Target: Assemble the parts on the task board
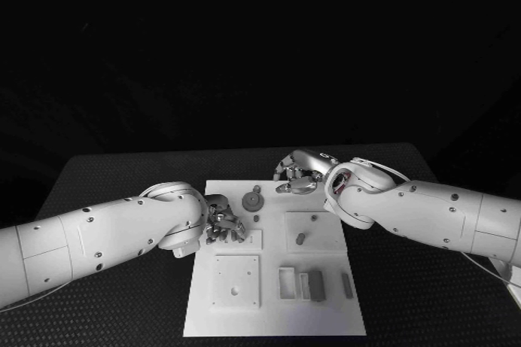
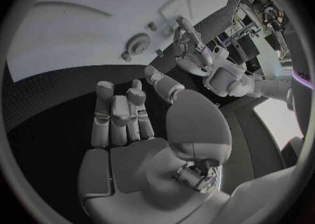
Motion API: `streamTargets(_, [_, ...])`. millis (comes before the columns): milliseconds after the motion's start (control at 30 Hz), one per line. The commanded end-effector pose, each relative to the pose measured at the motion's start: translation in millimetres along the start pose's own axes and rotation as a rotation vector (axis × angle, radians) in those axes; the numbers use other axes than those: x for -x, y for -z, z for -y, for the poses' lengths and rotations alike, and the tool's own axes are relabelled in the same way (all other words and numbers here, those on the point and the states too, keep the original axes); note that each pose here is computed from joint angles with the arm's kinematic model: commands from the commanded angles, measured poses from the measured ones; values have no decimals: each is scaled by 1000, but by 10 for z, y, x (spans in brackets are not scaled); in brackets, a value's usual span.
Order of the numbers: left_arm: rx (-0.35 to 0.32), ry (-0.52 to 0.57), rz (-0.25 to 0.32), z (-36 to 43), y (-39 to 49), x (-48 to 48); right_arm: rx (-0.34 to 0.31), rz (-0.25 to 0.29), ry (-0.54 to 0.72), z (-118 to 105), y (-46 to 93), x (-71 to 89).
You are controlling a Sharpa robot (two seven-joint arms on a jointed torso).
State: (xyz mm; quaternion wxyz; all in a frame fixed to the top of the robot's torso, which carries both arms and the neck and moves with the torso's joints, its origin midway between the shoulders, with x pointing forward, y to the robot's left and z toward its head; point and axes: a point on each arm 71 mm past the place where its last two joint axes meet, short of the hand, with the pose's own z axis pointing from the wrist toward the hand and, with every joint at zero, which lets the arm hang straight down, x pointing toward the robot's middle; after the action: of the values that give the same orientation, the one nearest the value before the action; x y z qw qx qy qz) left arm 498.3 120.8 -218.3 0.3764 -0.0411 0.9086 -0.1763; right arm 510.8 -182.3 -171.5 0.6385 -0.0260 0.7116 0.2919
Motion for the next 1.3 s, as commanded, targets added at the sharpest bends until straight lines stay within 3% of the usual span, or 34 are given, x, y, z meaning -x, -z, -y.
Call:
streamTargets(33, [-17,-19,-1,26,-1,-6,10,-10,2,-12,0,-10])
streamTargets(1300, [13,-41,-18,-21,-32,2,10,-11,2,-11,3,-9])
